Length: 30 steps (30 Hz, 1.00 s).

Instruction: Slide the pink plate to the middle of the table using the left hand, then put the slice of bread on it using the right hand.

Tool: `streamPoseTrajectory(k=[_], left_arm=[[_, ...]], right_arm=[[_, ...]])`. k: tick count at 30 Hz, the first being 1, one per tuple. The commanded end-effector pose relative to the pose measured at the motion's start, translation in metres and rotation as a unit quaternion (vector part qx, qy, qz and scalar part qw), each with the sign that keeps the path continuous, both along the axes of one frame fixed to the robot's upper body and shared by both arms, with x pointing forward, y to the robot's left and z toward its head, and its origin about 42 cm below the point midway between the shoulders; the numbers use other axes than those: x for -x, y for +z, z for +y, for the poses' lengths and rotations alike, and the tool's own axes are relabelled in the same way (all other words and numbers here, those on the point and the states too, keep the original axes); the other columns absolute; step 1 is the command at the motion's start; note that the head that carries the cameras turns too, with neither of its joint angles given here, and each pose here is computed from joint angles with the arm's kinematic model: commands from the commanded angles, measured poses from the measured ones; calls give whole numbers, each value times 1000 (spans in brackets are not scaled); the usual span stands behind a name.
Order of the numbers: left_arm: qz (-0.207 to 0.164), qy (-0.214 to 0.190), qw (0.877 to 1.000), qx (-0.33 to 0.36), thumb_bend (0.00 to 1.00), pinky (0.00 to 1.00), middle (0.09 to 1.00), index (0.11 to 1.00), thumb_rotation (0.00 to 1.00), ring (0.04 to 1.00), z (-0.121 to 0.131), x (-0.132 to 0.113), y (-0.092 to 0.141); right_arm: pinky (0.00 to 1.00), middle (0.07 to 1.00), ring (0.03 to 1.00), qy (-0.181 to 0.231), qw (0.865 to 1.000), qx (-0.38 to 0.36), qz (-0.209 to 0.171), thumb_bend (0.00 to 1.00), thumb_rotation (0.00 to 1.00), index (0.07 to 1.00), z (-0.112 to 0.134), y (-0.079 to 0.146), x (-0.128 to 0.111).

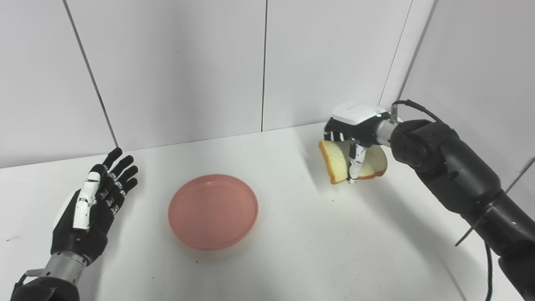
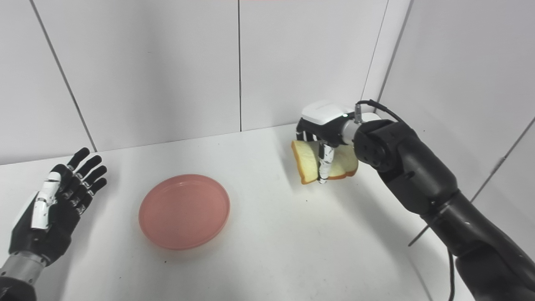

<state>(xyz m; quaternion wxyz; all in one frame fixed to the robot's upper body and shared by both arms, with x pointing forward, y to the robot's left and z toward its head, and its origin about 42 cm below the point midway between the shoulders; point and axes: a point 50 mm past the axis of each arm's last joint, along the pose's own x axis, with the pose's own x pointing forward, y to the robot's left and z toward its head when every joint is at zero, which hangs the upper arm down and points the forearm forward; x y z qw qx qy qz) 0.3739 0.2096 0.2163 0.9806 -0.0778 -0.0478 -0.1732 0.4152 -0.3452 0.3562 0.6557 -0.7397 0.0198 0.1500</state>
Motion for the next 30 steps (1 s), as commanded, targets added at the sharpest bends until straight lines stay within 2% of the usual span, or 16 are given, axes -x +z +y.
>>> streamPoseTrajectory(k=[1, 2, 4, 7, 13, 17, 21, 26, 30], left_arm=[[-39, -1, 999, 5, 412, 941, 933, 926, 1000, 929, -12, -3, 21], [-38, -1, 999, 8, 408, 944, 935, 928, 1000, 931, -14, -3, 21], [-40, 0, 999, 6, 388, 948, 940, 932, 1000, 932, -20, -4, 20], [-40, 5, 999, 6, 378, 939, 937, 929, 1000, 927, -25, -3, 20], [-44, 10, 999, 1, 384, 940, 935, 929, 1000, 929, -35, -7, 16], [-36, 10, 999, 11, 372, 957, 942, 935, 1000, 939, -42, -12, 13], [-32, 16, 999, 15, 361, 958, 938, 930, 1000, 936, -49, -13, 12], [-35, 17, 999, 6, 365, 947, 942, 935, 1000, 939, -54, -13, 14], [-38, 19, 999, 12, 366, 931, 941, 935, 1000, 936, -57, -13, 15]], right_arm=[[448, 504, 416, 11, 999, -3, -53, 518, 0, 490, 14, 36, -3], [443, 505, 414, 17, 998, -8, -55, 518, 0, 489, 20, 38, -4], [364, 482, 381, 25, 998, -17, -58, 512, 0, 537, 34, 41, -6], [343, 477, 372, 51, 996, -29, -61, 509, 0, 552, 53, 44, -10], [384, 485, 382, 110, 991, -55, -50, 510, 0, 549, 95, 44, -19], [347, 464, 371, 149, 984, -74, -56, 510, 0, 551, 126, 43, -26], [397, 487, 391, 178, 976, -115, -55, 514, 0, 528, 154, 36, -31], [418, 492, 405, 204, 969, -136, -45, 516, 0, 513, 180, 26, -36], [422, 494, 406, 200, 969, -137, -42, 515, 0, 523, 200, 14, -43]])
